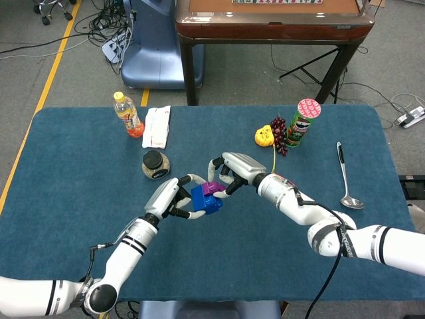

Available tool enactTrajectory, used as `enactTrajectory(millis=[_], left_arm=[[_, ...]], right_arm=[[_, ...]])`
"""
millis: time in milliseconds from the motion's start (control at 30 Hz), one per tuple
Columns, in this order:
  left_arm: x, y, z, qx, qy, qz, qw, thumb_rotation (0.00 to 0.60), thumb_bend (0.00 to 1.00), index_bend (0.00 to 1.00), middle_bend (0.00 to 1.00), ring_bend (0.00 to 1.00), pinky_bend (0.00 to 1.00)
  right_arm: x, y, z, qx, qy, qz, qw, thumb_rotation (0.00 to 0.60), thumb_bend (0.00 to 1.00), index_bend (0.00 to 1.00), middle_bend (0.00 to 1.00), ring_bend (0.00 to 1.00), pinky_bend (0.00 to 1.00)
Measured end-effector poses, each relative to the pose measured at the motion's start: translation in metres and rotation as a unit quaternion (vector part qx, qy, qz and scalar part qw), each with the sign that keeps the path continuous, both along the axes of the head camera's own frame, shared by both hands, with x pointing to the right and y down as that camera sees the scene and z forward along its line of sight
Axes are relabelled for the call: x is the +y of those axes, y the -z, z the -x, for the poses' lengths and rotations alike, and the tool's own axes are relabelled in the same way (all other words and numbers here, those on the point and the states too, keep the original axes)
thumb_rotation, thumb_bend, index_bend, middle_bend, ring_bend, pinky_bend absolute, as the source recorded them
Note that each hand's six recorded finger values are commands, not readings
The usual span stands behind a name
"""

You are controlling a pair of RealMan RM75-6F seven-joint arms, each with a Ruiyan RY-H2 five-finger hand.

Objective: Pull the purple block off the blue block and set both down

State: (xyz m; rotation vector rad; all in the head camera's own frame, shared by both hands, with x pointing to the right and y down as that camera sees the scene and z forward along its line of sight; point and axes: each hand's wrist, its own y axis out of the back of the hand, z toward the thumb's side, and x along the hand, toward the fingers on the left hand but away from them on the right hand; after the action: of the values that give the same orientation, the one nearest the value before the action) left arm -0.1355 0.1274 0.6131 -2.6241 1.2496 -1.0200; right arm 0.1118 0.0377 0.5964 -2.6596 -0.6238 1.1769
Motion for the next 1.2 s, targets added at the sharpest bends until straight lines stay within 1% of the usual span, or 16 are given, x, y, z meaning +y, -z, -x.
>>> enactTrajectory(millis=[433,633,800,1200], left_arm=[[0.002,-0.002,0.001,-0.009,-0.008,-0.003,0.9999,0.600,0.36,0.57,1.00,0.89,1.00],[0.002,-0.004,0.001,-0.014,-0.011,-0.003,0.9998,0.600,0.36,0.57,1.00,0.89,1.00],[0.002,-0.005,0.001,-0.018,-0.013,-0.007,0.9997,0.600,0.36,0.57,1.00,0.89,1.00],[0.004,-0.010,0.005,-0.026,-0.012,-0.002,0.9996,0.600,0.36,0.57,1.00,0.89,1.00]], right_arm=[[0.001,-0.003,-0.001,0.001,-0.001,0.004,1.0000,0.600,0.37,0.63,1.00,1.00,1.00],[0.001,-0.003,-0.002,0.002,0.000,0.006,1.0000,0.600,0.40,0.66,1.00,1.00,1.00],[0.001,-0.003,-0.003,0.001,0.000,0.008,1.0000,0.600,0.41,0.68,1.00,1.00,1.00],[0.002,-0.001,-0.011,-0.002,-0.007,0.010,0.9999,0.600,0.41,0.68,1.00,1.00,1.00]])
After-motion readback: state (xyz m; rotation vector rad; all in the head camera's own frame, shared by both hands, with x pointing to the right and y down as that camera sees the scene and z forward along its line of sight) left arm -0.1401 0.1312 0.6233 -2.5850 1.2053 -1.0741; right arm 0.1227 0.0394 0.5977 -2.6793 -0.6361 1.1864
